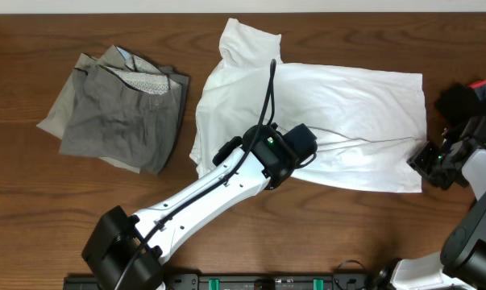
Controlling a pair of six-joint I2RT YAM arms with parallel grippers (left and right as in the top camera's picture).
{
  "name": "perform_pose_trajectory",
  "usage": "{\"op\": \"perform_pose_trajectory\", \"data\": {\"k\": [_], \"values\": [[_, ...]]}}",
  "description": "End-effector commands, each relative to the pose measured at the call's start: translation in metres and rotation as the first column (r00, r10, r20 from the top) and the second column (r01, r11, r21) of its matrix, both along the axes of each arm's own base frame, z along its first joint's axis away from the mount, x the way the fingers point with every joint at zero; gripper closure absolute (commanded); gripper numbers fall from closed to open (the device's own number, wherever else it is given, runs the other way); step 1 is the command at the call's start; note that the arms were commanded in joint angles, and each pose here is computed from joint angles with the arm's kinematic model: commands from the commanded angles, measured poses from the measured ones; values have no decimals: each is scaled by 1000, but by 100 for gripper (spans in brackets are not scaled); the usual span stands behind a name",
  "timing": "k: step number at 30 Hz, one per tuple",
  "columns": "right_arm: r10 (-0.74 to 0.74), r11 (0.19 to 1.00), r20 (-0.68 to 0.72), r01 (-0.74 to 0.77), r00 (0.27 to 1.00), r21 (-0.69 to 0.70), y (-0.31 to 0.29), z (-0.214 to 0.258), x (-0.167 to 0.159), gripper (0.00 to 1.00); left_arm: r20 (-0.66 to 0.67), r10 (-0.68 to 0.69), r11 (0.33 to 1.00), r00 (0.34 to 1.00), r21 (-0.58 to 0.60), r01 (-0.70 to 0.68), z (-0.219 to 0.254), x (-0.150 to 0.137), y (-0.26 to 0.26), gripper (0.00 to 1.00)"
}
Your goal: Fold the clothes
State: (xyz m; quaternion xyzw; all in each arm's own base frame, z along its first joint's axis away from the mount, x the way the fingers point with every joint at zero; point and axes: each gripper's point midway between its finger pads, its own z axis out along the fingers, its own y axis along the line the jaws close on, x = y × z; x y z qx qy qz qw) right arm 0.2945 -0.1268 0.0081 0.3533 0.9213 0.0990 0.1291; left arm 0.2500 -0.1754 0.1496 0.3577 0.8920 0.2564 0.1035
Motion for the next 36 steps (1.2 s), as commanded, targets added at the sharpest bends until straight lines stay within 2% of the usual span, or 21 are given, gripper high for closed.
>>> {"op": "perform_pose_trajectory", "data": {"k": [1, 9, 16, 19, 23, 29, 36], "values": [[19, 999, 24, -20, 1000, 34, 6, -2, 2, 64, 42, 18, 999, 999, -29, -16, 13, 4, 0, 94], [42, 998, 46, -43, 998, 34, 10, -3, 7, 64, 53, 18, 999, 998, -44, -16, 12, 7, -3, 94], [45, 998, 40, -47, 998, 37, 13, -5, 5, 78, 55, 18, 999, 998, -46, -16, 12, 7, -4, 94], [42, 998, 30, -44, 999, 46, 15, -6, 2, 89, 55, 18, 999, 998, -46, -16, 12, 7, -4, 94], [43, 997, 27, -45, 999, 66, 19, -2, 0, 99, 55, 18, 999, 998, -45, -16, 12, 7, -3, 94], [11, 999, 78, -14, 997, 45, 12, 35, 3, 99, 49, 2, 999, 999, -38, 0, 12, 7, -4, 94], [-8, 997, 122, 17, 992, -71, -2, 99, -2, 99, 40, 2, 1000, 999, -27, -1, 12, 5, -1, 94]]}}
